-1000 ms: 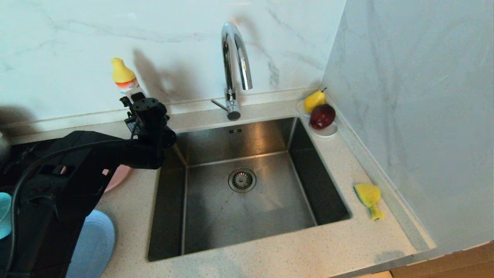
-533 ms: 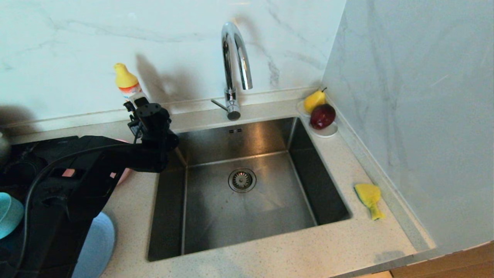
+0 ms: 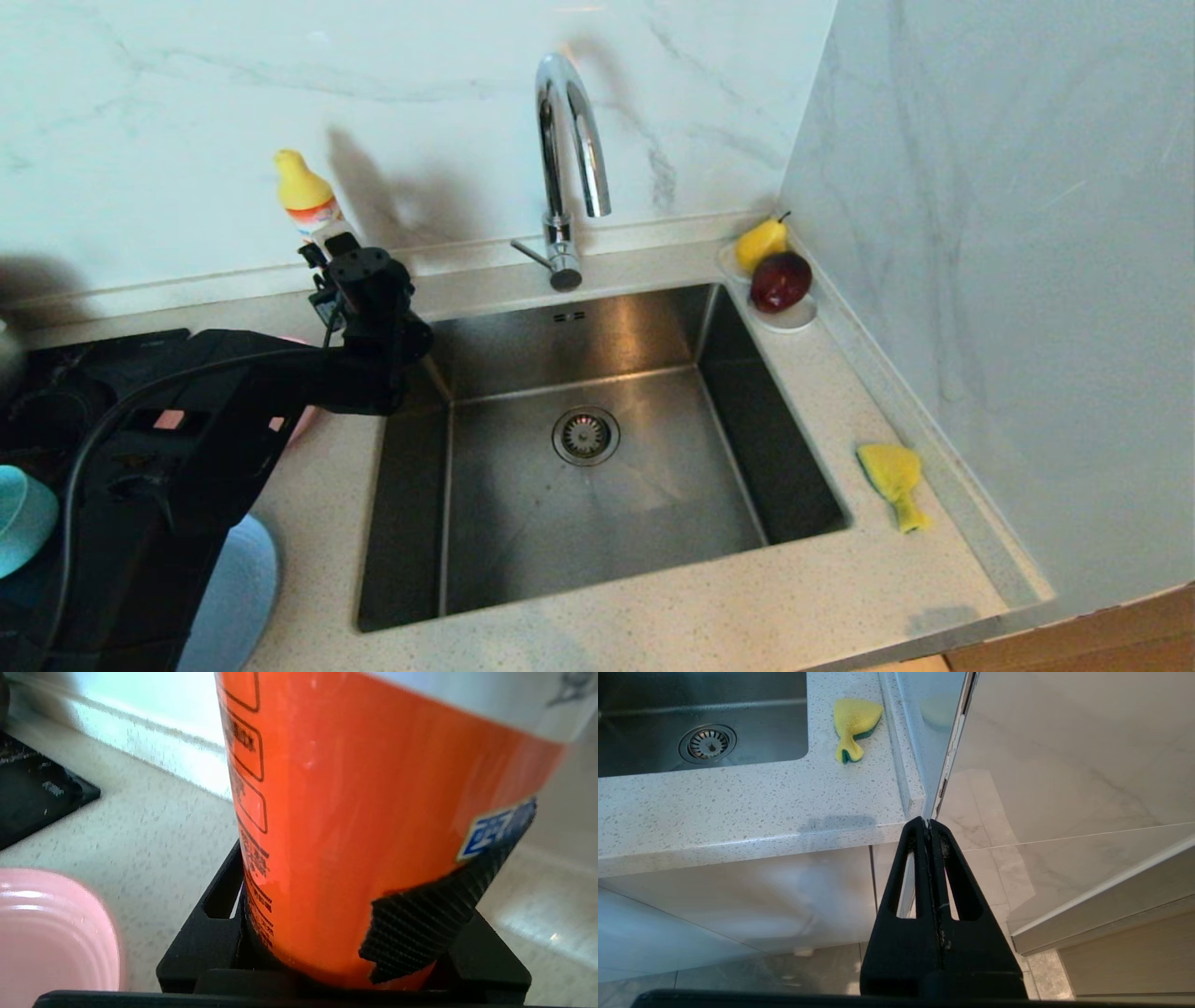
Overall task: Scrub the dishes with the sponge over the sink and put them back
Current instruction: Place the dish soap on the table
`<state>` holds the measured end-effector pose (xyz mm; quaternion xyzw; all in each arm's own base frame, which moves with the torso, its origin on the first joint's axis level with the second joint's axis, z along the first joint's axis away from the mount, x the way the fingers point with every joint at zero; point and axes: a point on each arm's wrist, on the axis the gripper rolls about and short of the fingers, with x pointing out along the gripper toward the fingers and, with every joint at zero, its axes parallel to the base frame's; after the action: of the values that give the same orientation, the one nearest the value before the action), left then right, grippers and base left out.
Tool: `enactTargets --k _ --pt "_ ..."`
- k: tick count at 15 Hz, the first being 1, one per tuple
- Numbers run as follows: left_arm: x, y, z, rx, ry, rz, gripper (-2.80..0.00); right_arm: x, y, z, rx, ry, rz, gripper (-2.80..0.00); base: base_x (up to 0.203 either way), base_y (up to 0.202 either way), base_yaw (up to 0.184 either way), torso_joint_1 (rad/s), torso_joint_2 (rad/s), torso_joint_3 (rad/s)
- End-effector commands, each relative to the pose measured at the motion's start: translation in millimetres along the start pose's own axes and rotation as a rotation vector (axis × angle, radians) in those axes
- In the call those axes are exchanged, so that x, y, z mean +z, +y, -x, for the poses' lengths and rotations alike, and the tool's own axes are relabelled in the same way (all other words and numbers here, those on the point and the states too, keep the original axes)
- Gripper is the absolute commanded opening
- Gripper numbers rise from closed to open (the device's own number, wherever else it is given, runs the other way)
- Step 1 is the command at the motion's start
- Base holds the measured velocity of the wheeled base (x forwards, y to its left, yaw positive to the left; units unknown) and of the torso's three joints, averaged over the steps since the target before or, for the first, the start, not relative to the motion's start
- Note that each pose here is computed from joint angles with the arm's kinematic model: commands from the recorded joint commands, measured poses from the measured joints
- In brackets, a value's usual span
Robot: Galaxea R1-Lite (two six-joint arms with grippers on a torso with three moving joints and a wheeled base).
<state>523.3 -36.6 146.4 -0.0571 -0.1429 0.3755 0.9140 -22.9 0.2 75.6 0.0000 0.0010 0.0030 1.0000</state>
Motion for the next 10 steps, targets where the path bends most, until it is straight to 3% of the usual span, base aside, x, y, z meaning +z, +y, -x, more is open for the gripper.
enactTargets --k 1,6,10 --pt "-2.2 -0.6 -0.5 0.009 -0.004 0.007 -2.8 0.0 0.0 0.0 0.0 0.0 0.0 -2.8 0.0 0.0 0.0 0.0 0.0 0.0" --pt "-21.1 -0.7 0.2 0.009 0.003 0.007 -2.8 0.0 0.0 0.0 0.0 0.0 0.0 -2.8 0.0 0.0 0.0 0.0 0.0 0.0" --pt "-12.5 -0.5 -0.9 0.011 -0.016 0.021 -2.8 0.0 0.0 0.0 0.001 0.0 0.0 -2.8 0.0 0.0 0.0 0.0 0.0 0.0"
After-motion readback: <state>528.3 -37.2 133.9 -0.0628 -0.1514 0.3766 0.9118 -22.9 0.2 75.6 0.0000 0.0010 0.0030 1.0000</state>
